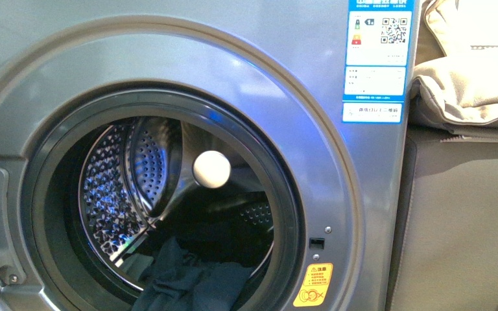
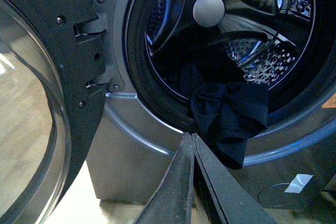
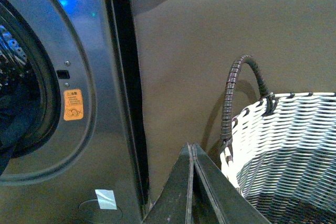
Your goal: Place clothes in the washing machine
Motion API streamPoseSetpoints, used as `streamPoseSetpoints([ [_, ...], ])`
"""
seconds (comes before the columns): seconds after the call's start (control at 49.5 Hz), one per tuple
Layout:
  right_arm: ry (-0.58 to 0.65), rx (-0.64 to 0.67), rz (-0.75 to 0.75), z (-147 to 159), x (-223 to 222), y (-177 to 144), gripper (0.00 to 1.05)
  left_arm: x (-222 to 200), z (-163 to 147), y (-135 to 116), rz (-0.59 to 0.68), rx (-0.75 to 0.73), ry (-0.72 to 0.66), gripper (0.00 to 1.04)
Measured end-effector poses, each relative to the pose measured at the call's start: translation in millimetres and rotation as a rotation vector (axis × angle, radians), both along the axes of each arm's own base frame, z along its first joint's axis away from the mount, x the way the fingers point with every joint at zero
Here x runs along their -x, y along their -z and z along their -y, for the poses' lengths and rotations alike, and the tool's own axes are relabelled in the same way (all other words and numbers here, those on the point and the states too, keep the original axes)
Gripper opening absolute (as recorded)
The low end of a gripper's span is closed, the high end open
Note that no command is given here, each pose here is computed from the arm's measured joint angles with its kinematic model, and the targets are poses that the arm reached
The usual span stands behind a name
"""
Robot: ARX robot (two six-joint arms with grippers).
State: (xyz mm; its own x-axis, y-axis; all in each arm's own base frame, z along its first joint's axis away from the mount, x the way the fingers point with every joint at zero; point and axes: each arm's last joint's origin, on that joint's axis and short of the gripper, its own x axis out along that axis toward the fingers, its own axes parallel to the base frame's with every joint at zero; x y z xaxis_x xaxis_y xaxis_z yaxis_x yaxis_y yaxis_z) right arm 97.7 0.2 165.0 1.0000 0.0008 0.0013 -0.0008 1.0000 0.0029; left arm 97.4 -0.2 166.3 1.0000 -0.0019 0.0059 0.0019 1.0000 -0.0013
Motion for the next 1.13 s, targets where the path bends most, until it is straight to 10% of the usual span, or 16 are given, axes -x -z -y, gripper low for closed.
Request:
streamPoseSetpoints([
  [0.586,0.000,0.000,0.000,0.0,0.0,0.0,0.02,0.0,0.0,0.0,0.000,0.001,0.000,0.05],
  [1.132,0.000,0.001,0.000,0.0,0.0,0.0,0.90,0.0,0.0,0.0,0.000,0.000,0.000,0.99],
])
